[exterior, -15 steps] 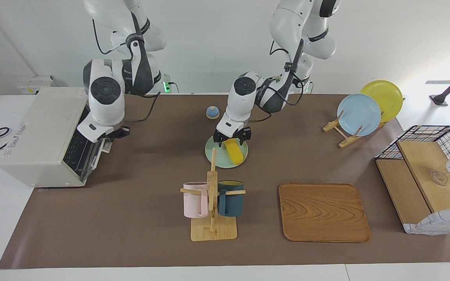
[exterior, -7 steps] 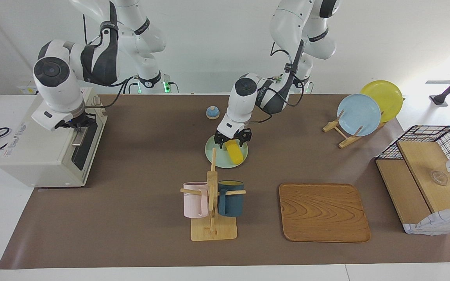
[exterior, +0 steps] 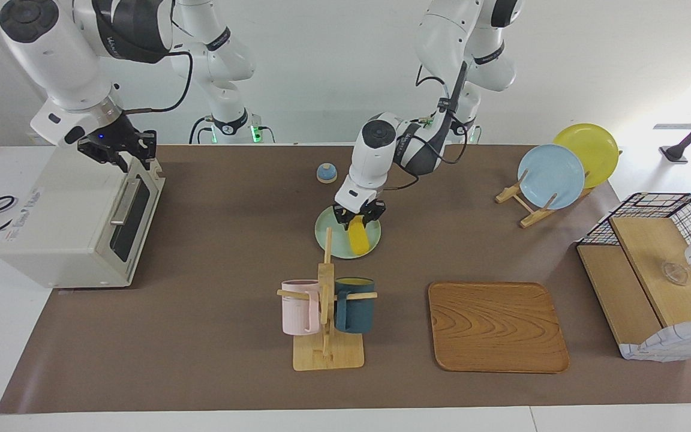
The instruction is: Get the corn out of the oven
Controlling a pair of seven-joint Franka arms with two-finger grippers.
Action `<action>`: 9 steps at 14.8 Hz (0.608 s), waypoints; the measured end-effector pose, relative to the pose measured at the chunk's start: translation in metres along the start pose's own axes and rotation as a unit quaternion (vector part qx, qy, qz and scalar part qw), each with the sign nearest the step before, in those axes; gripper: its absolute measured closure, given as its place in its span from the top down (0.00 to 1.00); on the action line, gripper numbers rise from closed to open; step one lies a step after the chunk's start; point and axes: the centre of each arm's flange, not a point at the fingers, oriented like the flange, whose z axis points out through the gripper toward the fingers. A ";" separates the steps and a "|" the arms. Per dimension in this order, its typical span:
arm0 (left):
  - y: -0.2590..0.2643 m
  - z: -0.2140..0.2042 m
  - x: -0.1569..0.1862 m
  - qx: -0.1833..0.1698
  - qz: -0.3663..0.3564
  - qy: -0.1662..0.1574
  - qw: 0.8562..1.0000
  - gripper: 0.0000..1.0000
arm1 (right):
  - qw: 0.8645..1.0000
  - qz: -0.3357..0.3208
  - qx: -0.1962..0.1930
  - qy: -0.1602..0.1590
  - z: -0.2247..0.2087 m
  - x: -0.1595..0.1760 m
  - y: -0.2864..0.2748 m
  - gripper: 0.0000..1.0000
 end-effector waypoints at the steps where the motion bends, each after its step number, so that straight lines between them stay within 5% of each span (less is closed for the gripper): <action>1: -0.003 -0.010 0.007 -0.002 -0.006 0.003 1.000 0.48 | 1.000 0.011 0.006 0.001 0.000 0.001 -0.001 0.49; 6: -0.078 -0.119 0.104 -0.009 -0.031 0.012 0.999 0.48 | 0.999 0.036 0.009 0.001 0.001 0.002 -0.004 0.99; 9: -0.162 -0.139 0.164 -0.008 -0.017 0.027 0.999 0.48 | 0.999 0.033 0.009 0.000 0.000 0.004 -0.013 1.00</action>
